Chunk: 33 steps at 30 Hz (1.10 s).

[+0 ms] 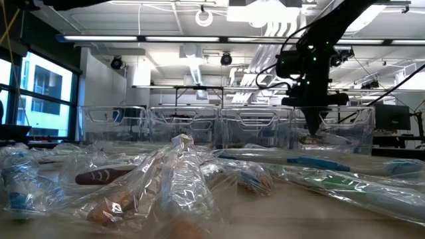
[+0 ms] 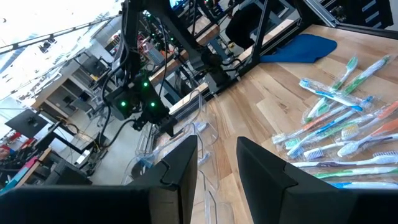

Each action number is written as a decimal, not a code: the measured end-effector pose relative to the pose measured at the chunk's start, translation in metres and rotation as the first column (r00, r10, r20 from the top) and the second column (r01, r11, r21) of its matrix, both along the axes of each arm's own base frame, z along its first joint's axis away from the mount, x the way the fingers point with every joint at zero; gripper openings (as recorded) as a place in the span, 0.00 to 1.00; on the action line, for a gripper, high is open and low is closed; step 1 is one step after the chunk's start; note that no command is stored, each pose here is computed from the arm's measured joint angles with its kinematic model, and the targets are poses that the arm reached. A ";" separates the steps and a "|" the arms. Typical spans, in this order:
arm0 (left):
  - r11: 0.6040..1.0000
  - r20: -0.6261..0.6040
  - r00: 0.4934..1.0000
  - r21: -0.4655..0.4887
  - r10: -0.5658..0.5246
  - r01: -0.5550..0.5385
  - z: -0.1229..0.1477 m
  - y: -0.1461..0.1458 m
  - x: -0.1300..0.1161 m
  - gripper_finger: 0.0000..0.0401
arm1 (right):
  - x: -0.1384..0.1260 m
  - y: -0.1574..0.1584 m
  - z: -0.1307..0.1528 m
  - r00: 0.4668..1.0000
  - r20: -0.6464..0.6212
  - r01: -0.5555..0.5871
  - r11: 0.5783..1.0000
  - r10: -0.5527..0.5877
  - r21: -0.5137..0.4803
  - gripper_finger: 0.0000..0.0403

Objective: Pick & Place Toothbrushes
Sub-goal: Put the violet toothbrush into the right transparent bin, then put the blue toothbrush into the middle right transparent bin

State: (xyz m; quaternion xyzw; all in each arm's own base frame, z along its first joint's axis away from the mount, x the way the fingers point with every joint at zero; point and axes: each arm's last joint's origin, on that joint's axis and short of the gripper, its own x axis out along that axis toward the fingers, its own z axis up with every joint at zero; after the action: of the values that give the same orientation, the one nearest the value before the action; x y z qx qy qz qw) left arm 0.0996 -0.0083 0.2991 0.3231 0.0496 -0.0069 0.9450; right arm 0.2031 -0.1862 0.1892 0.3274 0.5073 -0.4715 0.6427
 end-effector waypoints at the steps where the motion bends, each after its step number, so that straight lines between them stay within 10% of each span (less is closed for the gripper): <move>1: 1.000 0.000 1.000 0.000 0.000 0.000 0.000 0.000 0.000 0.27 | 0.000 0.000 -0.001 1.000 -0.004 0.000 1.000 0.000 0.003 0.01; 15: 1.000 0.000 1.000 0.000 0.000 0.000 0.000 0.000 0.000 0.27 | 0.001 -0.001 -0.004 0.999 -0.031 -0.012 1.000 0.012 -0.001 0.02; 33: 1.000 -0.016 1.000 0.002 0.000 0.000 -0.002 0.000 0.000 0.27 | -0.001 0.001 0.004 0.997 -0.029 -0.077 0.997 0.076 -0.028 0.34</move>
State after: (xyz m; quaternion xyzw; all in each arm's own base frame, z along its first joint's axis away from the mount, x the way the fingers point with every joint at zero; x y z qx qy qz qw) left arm 0.0995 -0.0083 0.2975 0.3242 0.0573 -0.0094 0.9442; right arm 0.2017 -0.1853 0.1936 0.2917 0.5214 -0.4584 0.6580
